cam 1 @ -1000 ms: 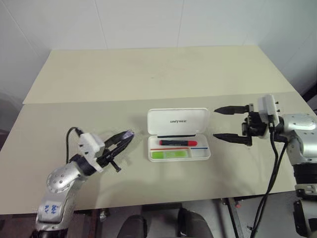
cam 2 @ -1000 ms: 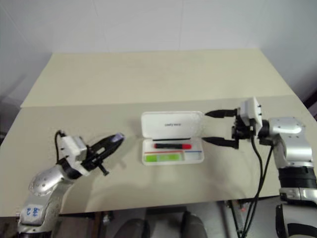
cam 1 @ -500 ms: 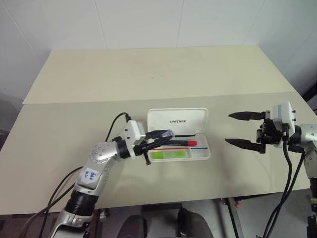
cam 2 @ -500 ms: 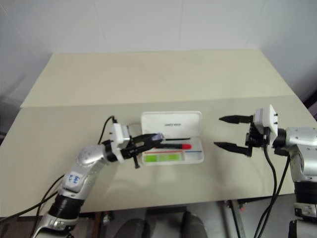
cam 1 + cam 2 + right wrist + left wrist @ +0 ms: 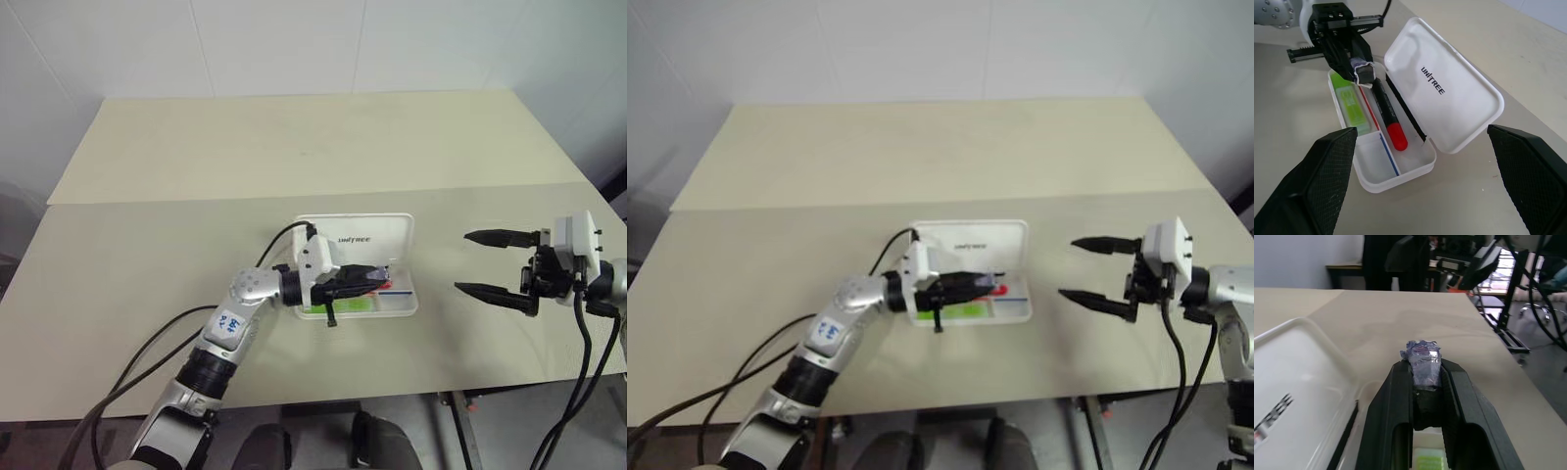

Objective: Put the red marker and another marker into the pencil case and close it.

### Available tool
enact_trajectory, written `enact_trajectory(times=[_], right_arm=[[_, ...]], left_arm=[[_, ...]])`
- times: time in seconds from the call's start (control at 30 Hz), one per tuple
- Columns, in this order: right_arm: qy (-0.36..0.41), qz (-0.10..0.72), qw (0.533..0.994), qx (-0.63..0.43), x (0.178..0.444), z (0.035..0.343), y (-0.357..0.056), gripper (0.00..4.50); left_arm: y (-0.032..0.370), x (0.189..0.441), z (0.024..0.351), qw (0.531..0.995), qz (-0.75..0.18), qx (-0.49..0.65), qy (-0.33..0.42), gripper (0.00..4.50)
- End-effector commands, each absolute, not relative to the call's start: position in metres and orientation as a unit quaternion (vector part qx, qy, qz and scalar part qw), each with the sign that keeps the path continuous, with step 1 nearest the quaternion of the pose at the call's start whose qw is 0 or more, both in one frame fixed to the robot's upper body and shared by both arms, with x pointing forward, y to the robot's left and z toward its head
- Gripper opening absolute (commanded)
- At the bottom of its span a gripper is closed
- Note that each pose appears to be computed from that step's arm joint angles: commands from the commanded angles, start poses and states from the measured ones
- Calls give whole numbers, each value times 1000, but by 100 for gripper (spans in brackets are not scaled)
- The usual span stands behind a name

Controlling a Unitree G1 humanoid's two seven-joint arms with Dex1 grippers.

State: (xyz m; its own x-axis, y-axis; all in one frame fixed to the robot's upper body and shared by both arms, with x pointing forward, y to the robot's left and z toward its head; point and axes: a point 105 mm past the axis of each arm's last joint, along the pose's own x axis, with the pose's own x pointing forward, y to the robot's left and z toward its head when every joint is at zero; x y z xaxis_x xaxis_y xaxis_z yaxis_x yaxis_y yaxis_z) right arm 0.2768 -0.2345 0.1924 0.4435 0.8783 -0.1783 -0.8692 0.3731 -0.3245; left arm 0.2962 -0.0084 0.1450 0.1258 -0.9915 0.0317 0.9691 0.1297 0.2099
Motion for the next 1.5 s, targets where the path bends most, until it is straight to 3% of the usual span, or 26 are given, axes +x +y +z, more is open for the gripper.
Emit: enact_trajectory(times=[0.03, 1.0, 1.4, 1.5], right_arm=[[-33, 515, 832, -203, 271, 208, -238, 450], [-42, 503, 840, -199, 260, 206, -227, 450], [-50, 505, 840, -195, 262, 206, -222, 450], [-51, 506, 839, -193, 264, 204, -221, 450]], left_arm=[[-22, 294, 148, 724, -679, 83, -89, 40], [-68, 304, 116, 676, -728, 115, -28, 40], [-66, 301, 126, 664, -739, 102, -44, 446], [-62, 299, 130, 661, -742, 100, -50, 446]])
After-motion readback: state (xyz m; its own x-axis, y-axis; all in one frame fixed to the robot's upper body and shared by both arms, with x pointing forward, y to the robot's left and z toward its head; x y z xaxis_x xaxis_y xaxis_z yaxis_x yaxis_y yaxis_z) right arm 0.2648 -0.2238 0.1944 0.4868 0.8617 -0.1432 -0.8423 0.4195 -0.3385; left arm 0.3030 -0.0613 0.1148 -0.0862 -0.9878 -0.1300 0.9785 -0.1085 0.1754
